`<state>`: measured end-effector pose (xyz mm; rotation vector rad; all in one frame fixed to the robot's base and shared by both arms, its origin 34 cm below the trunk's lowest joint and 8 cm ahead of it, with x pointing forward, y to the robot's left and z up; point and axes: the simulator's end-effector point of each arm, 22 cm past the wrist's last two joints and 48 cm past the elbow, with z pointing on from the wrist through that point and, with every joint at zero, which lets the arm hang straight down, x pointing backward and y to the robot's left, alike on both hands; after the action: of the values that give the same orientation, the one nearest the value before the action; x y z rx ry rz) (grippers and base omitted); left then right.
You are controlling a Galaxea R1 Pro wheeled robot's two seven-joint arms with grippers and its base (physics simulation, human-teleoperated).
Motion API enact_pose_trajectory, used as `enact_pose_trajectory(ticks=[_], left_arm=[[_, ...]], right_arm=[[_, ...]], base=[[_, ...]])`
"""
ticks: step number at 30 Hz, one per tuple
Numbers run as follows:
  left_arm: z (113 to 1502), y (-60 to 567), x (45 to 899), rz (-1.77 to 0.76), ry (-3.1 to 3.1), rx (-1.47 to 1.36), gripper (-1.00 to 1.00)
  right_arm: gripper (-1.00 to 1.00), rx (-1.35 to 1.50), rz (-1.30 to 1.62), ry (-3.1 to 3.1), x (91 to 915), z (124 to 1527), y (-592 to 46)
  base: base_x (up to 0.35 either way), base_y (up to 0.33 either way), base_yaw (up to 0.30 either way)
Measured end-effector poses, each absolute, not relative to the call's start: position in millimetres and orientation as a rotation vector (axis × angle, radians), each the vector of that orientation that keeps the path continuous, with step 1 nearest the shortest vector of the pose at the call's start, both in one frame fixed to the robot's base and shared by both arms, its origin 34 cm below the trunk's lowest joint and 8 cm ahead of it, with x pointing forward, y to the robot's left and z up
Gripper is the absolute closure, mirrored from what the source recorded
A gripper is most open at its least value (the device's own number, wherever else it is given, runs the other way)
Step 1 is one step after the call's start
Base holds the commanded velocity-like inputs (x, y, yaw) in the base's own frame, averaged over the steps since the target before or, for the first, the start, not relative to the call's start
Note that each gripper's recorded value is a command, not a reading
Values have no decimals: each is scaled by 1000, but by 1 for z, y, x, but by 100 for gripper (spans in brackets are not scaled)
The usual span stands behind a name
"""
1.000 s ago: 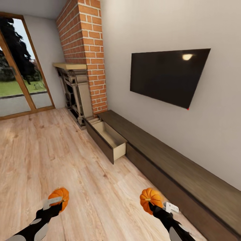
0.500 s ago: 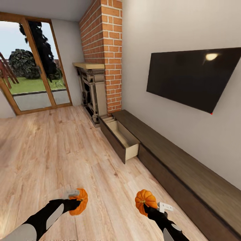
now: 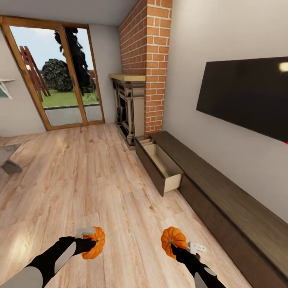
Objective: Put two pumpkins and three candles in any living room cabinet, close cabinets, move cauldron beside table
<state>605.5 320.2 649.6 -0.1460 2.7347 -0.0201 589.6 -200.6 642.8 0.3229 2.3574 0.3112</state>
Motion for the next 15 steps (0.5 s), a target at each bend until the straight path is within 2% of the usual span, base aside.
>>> enact_pose_trajectory(ticks=[15], left_arm=[[647, 323, 604, -13, 2739, -151, 100]], right_arm=[[100, 298, 317, 2362, 588, 641, -194]], base=[[0, 0, 291]])
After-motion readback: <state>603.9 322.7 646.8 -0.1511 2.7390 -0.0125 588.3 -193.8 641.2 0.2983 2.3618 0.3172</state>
